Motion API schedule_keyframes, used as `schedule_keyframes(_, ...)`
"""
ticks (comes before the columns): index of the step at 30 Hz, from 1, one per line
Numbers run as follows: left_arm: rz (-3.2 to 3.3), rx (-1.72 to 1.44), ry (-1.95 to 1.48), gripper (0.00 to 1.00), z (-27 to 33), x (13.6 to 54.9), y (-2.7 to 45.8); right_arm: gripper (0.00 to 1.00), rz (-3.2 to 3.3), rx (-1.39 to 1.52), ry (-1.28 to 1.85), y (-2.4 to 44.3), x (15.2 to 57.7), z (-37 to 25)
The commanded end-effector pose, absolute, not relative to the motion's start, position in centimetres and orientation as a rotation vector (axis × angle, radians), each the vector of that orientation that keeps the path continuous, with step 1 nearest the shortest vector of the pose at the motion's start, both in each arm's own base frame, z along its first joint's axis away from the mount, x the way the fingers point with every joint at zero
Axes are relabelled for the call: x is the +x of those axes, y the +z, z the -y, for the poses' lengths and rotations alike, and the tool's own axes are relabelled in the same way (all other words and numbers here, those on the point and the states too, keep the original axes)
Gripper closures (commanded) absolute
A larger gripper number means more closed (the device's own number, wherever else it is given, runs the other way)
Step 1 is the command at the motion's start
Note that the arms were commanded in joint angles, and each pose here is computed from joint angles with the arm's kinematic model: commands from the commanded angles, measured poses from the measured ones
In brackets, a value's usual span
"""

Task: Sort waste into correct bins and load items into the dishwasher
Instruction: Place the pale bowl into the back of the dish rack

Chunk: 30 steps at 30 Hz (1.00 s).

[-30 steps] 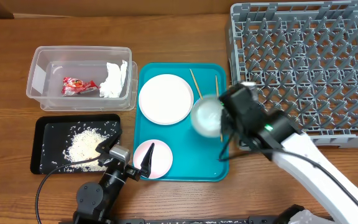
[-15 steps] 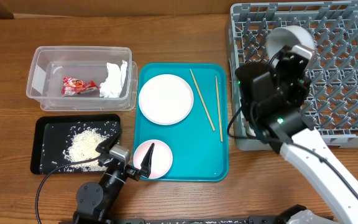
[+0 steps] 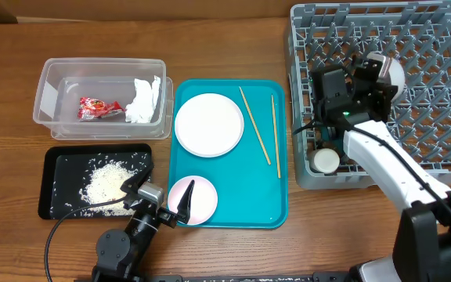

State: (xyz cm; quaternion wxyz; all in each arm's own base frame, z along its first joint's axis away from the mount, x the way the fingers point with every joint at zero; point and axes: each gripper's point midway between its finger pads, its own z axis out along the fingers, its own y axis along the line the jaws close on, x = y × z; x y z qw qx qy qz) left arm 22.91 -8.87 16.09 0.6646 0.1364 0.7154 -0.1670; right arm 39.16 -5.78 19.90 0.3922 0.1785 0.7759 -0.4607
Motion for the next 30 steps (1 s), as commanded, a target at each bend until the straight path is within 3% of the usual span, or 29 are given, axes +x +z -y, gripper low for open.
schedule_keyframes(1, -1.607, 0.323, -0.37, 0.0, 8.9, 22.9, 16.1, 0.96, -2.033, 0.42, -1.077, 18.4, 40.4, 4.7)
schedule_keyframes(9, -1.607, 0.323, -0.37, 0.0, 8.9, 22.9, 16.1, 0.96, -2.07, 0.388, -1.078, 16.2, 41.2, 4.2)
schedule_keyframes(20, -1.607, 0.323, -0.37, 0.0, 8.9, 22.9, 16.1, 0.96, -2.01, 0.334, -1.187, 18.0, 41.8, 4.7)
schedule_keyframes(30, -1.607, 0.323, -0.369, 0.0, 8.9, 22.9, 16.1, 0.96, -2.123, 0.221, -1.219, 16.3, 40.6, 4.3)
